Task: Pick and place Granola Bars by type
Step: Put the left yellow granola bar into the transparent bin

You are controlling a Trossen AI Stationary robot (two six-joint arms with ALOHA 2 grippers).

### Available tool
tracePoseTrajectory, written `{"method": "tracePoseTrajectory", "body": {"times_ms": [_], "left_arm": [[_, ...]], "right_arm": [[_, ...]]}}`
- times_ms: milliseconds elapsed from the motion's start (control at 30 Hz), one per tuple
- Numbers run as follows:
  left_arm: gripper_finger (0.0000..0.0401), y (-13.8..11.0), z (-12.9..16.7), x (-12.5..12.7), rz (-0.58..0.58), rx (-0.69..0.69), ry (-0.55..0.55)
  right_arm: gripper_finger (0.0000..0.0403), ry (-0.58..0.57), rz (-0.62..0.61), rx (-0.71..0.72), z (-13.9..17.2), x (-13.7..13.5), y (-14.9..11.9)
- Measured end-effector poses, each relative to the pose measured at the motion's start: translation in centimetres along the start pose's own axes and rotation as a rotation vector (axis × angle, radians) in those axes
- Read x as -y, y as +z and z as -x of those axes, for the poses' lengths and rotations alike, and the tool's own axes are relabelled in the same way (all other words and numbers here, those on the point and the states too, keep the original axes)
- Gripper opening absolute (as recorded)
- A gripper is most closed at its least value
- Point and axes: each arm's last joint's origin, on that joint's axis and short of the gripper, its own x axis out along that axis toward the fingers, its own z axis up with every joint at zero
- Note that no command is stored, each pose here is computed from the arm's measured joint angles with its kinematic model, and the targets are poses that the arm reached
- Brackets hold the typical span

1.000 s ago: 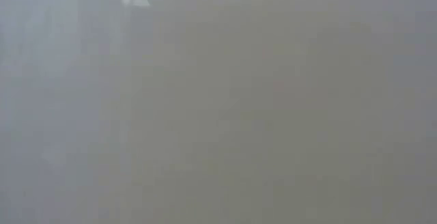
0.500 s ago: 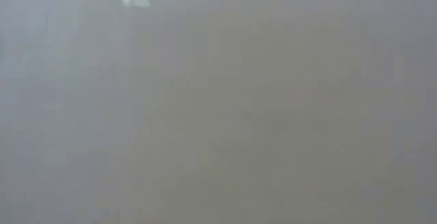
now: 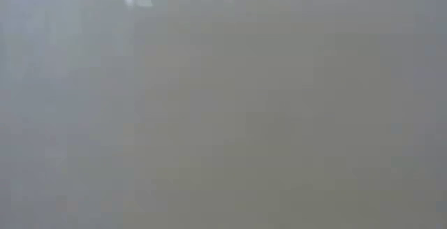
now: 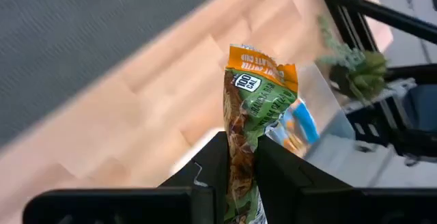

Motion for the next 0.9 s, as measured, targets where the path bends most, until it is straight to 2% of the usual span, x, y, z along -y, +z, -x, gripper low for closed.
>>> {"method": "tracePoseTrajectory", "body": {"times_ms": [233,367,667,900], "left_arm": [[0.0051,-3.5,-2.7,1.4,0.114,-0.015,-0.104],[0.0051,-4.5,-4.2,2.2,0.143,0.004,-0.224],[0.0051,-6.4,-7.1,3.3,0.133,0.072,-0.521],[0.0051,-8.7,-8.8,3.2,0.206,0.198,-0.712]], "right_arm": [[0.0008,0.017,0.006,-0.024,0.0,-0.1,-0.1],[0.0008,0.025,0.002,-0.037,0.0,-0.1,-0.1],[0.0008,0.032,-0.037,-0.048,0.0,-0.2,-0.1],[0.0008,0.051,-0.055,-0.077,0.0,-0.2,-0.2]]}}
